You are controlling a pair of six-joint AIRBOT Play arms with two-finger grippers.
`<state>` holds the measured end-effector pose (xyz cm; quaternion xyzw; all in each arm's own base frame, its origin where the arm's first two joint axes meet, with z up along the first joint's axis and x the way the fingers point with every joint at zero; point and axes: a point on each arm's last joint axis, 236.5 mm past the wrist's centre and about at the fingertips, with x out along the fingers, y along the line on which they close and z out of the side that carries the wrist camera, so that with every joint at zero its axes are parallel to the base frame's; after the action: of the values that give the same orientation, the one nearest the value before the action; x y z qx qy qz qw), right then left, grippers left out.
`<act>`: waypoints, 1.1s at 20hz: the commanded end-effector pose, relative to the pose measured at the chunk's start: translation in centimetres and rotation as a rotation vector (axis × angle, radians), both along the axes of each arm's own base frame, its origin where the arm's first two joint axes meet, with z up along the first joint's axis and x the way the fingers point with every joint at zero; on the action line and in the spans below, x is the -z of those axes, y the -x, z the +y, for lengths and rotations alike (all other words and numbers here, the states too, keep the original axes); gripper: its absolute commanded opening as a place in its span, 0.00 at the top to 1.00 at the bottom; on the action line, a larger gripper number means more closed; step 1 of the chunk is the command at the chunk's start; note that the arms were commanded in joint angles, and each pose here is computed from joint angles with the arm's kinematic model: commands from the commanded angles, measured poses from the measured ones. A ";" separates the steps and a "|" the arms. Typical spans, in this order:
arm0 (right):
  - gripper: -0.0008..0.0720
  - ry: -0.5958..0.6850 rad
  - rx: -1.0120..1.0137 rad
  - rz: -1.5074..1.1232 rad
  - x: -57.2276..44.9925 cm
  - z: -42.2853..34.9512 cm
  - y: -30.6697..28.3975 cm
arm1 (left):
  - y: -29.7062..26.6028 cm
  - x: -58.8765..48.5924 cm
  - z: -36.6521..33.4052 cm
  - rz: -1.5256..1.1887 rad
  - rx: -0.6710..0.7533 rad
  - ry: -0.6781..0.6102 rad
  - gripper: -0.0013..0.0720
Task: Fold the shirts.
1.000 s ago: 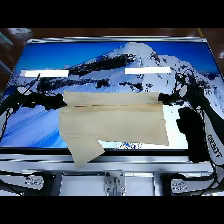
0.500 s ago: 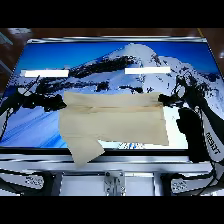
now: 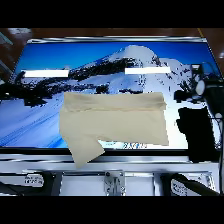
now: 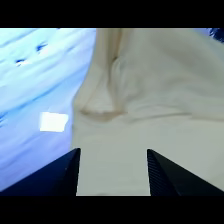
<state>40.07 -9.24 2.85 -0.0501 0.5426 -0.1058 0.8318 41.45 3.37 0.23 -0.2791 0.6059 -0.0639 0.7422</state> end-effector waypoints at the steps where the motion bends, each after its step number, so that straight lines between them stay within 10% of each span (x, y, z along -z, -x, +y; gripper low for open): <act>1: 0.22 -0.006 0.098 0.133 -2.4 -4.4 7.3 | 8.1 -2.2 5.9 0.169 0.016 -0.204 0.29; 6: 0.16 -0.537 0.219 0.070 0.3 -1.3 9.0 | 18.2 5.3 -0.3 0.302 -0.085 0.062 0.08; 9: 0.16 -0.565 0.222 0.085 1.4 -0.8 9.5 | 21.0 9.0 -5.8 0.303 -0.051 0.231 0.37; 22: 0.16 -0.550 0.235 0.067 1.4 -1.3 9.1 | 19.6 13.4 -11.9 0.296 -0.012 0.262 0.26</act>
<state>30.99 -10.64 1.42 0.2339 0.5798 -0.0490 0.7789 21.42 -7.70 -12.06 -0.3923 0.6937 -0.0962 0.5963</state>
